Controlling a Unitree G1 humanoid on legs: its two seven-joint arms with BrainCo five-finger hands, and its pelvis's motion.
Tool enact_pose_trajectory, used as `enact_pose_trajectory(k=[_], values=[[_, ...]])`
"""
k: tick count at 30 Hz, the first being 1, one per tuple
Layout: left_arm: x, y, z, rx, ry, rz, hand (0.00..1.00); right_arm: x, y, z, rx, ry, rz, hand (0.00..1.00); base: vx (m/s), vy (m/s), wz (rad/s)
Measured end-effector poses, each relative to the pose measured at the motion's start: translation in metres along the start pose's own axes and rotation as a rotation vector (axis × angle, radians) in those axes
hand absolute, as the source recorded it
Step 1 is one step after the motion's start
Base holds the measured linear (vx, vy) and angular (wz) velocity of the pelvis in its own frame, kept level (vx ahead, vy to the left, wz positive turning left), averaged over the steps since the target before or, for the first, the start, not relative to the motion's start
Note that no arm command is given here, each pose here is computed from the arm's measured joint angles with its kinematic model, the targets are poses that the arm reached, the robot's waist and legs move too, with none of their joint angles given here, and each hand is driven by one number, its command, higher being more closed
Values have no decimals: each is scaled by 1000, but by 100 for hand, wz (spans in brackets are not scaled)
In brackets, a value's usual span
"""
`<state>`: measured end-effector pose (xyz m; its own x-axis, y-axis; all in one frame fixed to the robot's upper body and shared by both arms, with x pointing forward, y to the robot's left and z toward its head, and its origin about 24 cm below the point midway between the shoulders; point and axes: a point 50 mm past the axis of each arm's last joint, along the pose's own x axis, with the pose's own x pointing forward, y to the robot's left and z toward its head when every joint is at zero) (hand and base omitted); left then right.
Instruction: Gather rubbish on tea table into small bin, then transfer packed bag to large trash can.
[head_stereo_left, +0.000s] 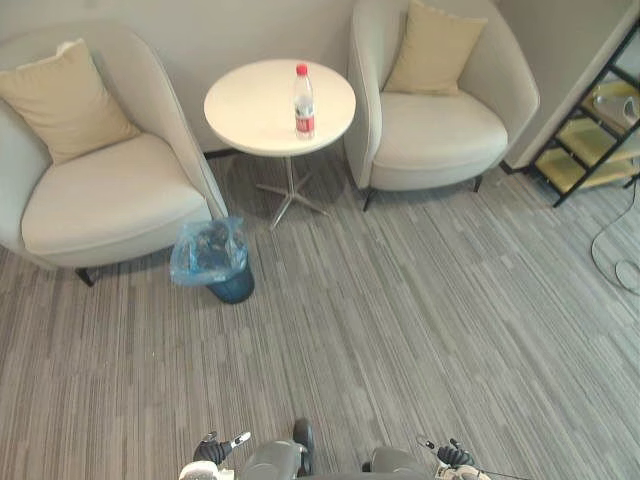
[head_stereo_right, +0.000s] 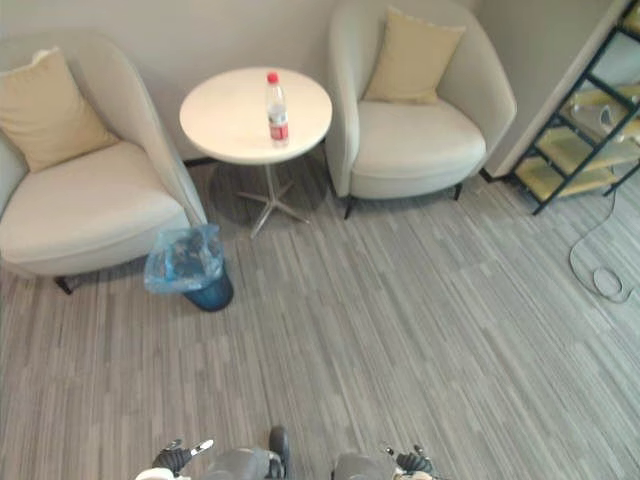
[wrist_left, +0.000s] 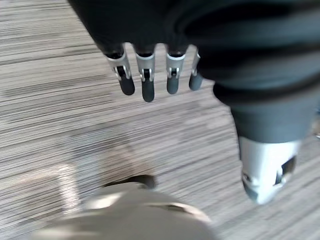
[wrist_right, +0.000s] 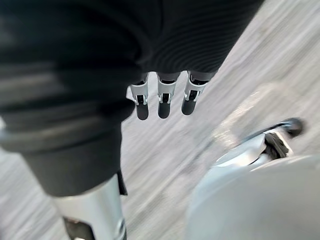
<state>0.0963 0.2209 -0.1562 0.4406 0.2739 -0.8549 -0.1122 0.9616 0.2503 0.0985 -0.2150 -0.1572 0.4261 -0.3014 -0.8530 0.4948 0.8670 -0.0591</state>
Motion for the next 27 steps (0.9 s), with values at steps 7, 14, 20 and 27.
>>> enact_pose_trajectory(k=[7,14,20,27], values=[[2,-15,15,-20,-42,-35,0,2,9,11,-17,-35,36,0,445,-91,40],[-3,-41,18,-131,-47,-79,0,3,-12,12,-40,-26,-13,0,427,-257,48],[-2,-39,37,-142,-127,-73,0,3,6,10,-57,-14,26,0,363,-114,19],[1,-30,40,-124,-134,-59,0,1,22,-2,-55,30,63,0,466,143,-11]])
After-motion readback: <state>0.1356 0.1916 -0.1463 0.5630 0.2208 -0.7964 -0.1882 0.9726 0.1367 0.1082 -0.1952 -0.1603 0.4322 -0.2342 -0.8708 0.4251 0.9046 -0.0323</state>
